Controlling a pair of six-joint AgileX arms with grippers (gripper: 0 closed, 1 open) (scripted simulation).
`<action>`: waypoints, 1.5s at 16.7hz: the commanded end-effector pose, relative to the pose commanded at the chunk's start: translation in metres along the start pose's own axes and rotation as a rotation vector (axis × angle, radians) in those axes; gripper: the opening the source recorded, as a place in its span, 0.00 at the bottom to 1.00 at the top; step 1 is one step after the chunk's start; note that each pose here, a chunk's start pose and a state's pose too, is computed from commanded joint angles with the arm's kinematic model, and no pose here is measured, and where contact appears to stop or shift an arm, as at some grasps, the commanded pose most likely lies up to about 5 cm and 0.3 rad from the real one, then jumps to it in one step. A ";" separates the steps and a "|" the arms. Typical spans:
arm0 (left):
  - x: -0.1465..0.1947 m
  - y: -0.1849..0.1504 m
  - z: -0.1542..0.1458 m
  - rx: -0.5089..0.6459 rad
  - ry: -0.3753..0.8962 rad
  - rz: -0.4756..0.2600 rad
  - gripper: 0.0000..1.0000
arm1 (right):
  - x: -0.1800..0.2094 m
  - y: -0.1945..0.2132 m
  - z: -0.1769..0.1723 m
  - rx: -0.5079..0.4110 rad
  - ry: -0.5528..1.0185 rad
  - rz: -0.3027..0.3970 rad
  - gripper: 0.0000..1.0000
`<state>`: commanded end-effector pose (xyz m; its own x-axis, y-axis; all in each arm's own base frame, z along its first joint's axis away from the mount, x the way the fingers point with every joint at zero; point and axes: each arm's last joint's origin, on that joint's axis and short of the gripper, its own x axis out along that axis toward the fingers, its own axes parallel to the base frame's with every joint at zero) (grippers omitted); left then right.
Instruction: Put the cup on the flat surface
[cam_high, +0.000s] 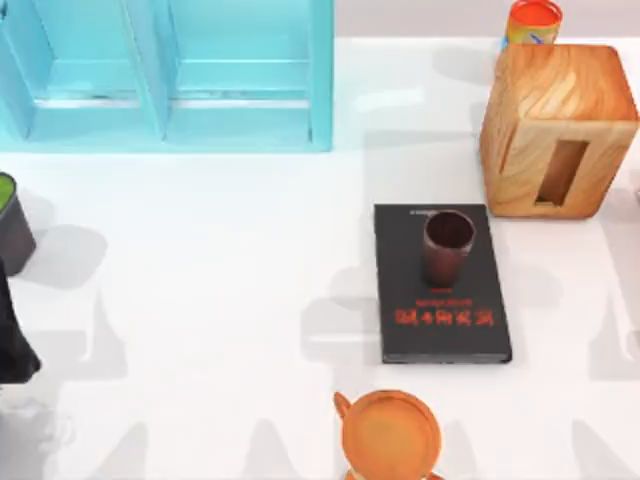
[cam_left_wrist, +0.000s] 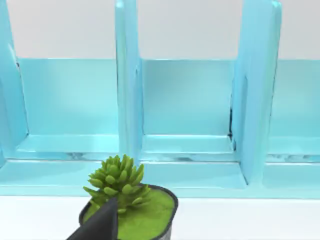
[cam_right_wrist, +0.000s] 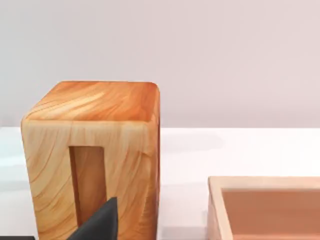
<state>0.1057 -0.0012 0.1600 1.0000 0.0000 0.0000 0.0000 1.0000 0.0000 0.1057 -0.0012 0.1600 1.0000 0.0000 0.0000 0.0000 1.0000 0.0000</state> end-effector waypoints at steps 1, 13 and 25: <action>0.000 0.000 0.000 0.000 0.000 0.000 1.00 | 0.000 0.000 0.000 0.000 0.000 0.000 1.00; 0.039 -0.025 0.119 -0.184 0.349 -0.135 1.00 | 0.000 0.000 0.000 0.000 0.000 0.000 1.00; 0.229 -0.209 0.126 -0.035 1.322 -0.023 1.00 | 0.000 0.000 0.000 0.000 0.000 0.000 1.00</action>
<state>0.3344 -0.2098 0.2857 0.2460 -0.0368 -0.9686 -0.0035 0.9992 -0.0388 0.1057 -0.0012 0.1600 1.0000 0.0000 0.0000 0.0000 1.0000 0.0000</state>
